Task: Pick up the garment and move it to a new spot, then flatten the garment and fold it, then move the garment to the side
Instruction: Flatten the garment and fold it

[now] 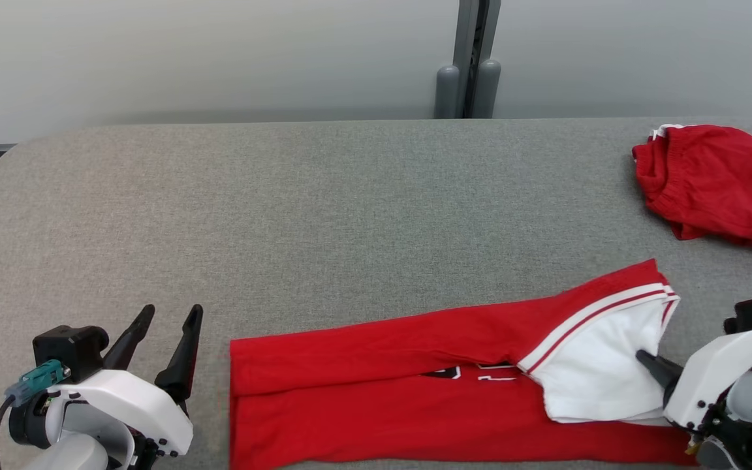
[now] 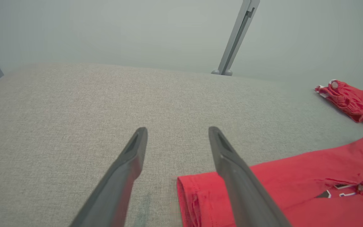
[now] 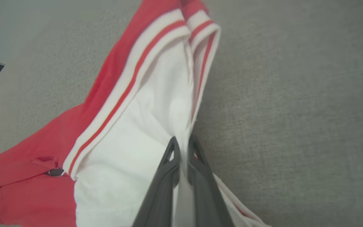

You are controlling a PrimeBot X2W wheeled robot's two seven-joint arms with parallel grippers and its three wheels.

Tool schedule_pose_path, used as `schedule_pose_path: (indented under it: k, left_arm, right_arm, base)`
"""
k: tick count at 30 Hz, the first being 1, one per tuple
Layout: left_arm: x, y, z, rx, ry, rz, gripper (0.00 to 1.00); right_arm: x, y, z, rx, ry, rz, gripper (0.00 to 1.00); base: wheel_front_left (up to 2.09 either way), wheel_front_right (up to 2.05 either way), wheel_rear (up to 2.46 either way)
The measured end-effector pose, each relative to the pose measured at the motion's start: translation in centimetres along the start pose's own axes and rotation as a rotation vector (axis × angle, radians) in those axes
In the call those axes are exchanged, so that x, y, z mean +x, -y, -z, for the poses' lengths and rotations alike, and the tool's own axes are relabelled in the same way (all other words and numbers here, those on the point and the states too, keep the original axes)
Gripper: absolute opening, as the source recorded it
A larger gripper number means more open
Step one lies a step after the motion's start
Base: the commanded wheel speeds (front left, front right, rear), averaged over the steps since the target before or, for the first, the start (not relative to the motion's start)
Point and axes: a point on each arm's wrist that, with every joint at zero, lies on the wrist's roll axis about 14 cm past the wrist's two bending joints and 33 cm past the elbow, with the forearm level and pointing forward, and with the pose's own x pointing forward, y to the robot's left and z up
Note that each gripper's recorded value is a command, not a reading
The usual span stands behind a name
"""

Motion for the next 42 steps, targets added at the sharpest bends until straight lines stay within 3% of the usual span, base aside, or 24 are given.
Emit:
schedule_pose_path:
  k: [10, 18, 26, 34, 42]
  left_arm:
    - [0.8, 1.7, -1.6, 0.015, 0.069, 0.042, 1.00]
    - [0.9, 2.8, -1.7, 0.013, 0.098, 0.066, 1.00]
    - [0.1, 2.2, -2.8, 0.010, 0.166, 0.034, 1.00]
    - [-1.5, 0.5, -1.9, -0.027, 0.181, -0.025, 1.00]
    - [-3.3, -1.5, -1.2, -0.039, 0.194, -0.092, 1.00]
  right_arm:
    - [-4.4, 5.0, -5.0, -0.047, 0.134, 0.164, 0.00]
    - [-7.0, 4.8, -7.3, -0.058, 0.205, 0.175, 0.00]
    - [-7.4, 0.3, -8.1, -0.068, 0.215, 0.027, 0.00]
    - [-5.8, -5.8, -5.5, -0.042, 0.120, -0.196, 0.00]
    - [-3.6, -10.1, -2.9, -0.011, 0.016, -0.351, 0.00]
  base:
    - [0.00, 0.00, 0.00]
    - [0.00, 0.00, 0.00]
    - [0.00, 0.00, 0.00]
    - [0.00, 0.00, 0.00]
    - [0.00, 0.00, 0.00]
